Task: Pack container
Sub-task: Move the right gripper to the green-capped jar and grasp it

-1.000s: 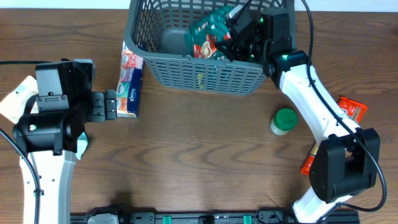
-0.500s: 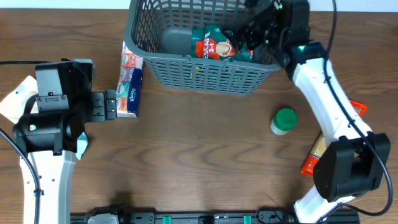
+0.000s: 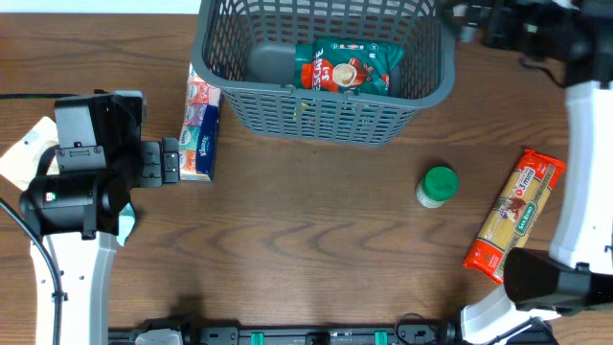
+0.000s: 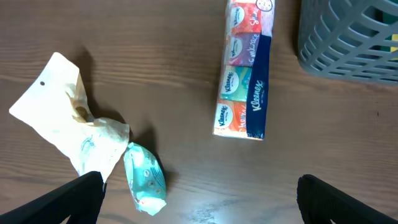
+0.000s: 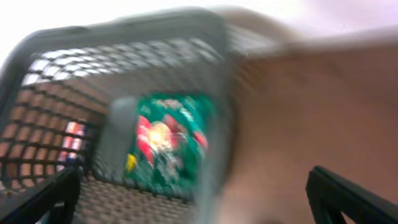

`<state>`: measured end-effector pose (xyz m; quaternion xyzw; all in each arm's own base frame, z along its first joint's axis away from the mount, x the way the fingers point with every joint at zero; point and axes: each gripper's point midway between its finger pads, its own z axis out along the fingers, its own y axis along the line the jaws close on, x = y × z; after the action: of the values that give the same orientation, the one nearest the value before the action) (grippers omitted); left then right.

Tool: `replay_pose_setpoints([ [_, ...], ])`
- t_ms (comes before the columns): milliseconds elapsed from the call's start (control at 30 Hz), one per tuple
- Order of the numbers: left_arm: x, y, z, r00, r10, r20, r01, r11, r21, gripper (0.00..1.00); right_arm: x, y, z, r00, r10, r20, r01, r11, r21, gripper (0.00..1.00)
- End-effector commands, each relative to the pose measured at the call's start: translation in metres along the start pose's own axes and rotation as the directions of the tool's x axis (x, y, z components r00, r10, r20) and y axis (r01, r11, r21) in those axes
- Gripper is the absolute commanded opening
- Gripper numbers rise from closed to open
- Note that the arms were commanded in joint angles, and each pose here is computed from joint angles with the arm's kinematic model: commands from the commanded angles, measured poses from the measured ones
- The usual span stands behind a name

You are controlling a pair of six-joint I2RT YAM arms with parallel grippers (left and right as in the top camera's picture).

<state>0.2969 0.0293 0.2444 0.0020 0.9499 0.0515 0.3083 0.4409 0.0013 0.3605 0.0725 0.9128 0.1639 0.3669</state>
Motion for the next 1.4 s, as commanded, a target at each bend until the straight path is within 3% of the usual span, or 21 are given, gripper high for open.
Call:
replay_pose_setpoints([
  [0, -0.005, 0.001, -0.003, 1.0, 0.002, 0.012, -0.002, 1.0, -0.001, 0.99, 0.014, -0.042, -0.025, 0.979, 0.203, -0.025, -0.198, 0.97, 0.141, 0.99],
  [200, -0.005, 0.001, -0.003, 1.0, 0.002, 0.013, -0.002, 1.0, -0.001, 0.99, 0.082, -0.075, -0.051, 0.907, 0.34, -0.249, -0.263, 0.918, 0.297, 0.99],
  [400, -0.007, 0.002, -0.003, 1.0, 0.001, 0.022, -0.001, 1.0, -0.002, 0.99, 0.108, -0.061, -0.055, 0.9, 0.3, -0.316, -0.216, 0.937, 0.274, 0.99],
  [600, -0.008, 0.002, -0.003, 1.0, 0.001, 0.023, -0.001, 1.0, -0.002, 0.99, 0.158, -0.067, -0.051, 0.847, 0.318, -0.426, -0.174, 0.923, 0.343, 0.99],
  [1033, -0.01, 0.002, -0.003, 0.999, 0.001, 0.035, -0.001, 1.0, -0.003, 0.99, 0.234, -0.07, 0.032, 0.834, 0.183, -0.521, -0.057, 0.967, 0.248, 0.99],
  [1367, -0.01, 0.002, -0.003, 0.999, 0.001, 0.033, -0.001, 1.0, -0.003, 0.99, 0.271, -0.081, 0.088, 0.863, 0.133, -0.488, -0.026, 0.975, 0.219, 0.99],
])
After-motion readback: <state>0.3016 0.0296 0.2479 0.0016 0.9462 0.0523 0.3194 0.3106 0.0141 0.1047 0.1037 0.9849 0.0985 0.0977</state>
